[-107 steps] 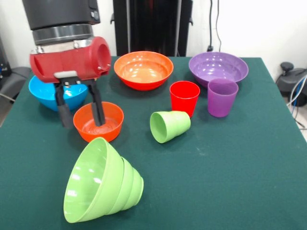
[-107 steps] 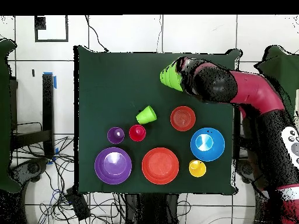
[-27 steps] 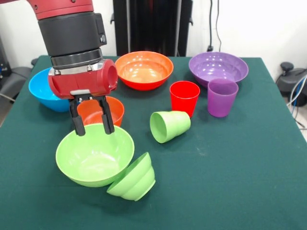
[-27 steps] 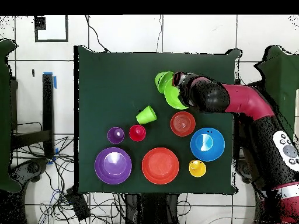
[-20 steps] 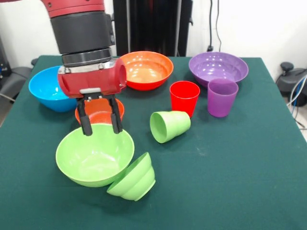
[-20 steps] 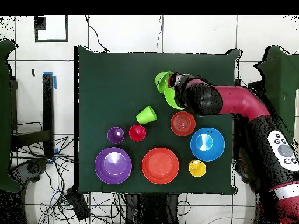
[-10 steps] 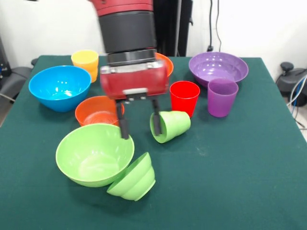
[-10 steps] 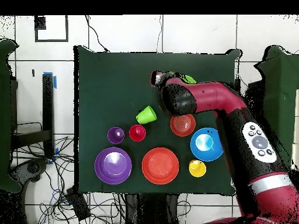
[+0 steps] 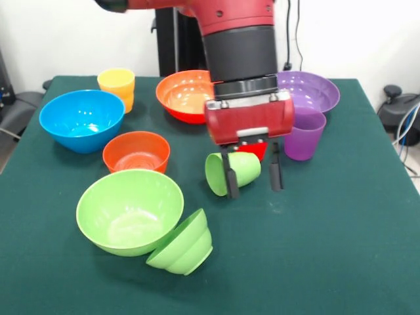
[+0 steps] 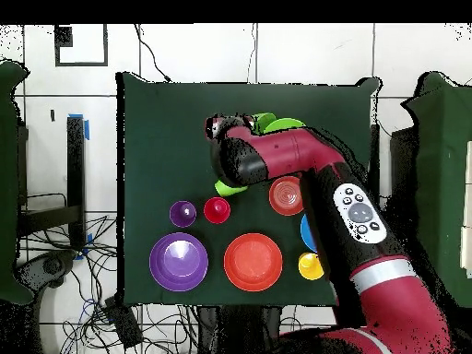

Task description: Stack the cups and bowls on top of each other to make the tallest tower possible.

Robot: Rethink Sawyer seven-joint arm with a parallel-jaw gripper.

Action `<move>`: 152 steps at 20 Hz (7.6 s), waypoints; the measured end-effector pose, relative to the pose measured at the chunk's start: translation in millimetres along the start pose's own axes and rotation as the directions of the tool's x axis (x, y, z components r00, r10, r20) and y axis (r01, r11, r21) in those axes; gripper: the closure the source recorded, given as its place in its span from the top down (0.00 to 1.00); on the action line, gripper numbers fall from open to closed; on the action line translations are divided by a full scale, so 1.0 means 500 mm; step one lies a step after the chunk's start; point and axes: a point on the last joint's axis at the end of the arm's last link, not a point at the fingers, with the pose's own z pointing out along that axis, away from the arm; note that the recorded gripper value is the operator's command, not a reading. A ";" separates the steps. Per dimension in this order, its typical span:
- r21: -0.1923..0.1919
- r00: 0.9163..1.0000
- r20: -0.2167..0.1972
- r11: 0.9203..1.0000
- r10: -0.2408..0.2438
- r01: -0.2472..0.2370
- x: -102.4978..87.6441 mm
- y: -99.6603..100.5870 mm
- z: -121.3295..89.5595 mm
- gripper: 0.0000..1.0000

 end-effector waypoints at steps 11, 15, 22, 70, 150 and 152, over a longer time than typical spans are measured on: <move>0.019 0.999 0.019 0.999 0.025 -0.026 0.006 -0.050 0.001 1.00; 0.049 0.996 0.030 0.995 0.081 -0.083 0.008 -0.145 -0.014 1.00; 0.094 0.983 0.049 0.979 0.179 -0.183 0.026 -0.301 -0.037 1.00; 0.105 0.971 0.115 0.969 0.211 -0.223 0.026 -0.370 -0.051 1.00; 0.294 0.993 0.118 0.954 0.021 -0.055 0.291 -0.218 -0.010 1.00; 0.293 0.993 0.116 0.954 0.023 -0.056 0.292 -0.207 -0.035 1.00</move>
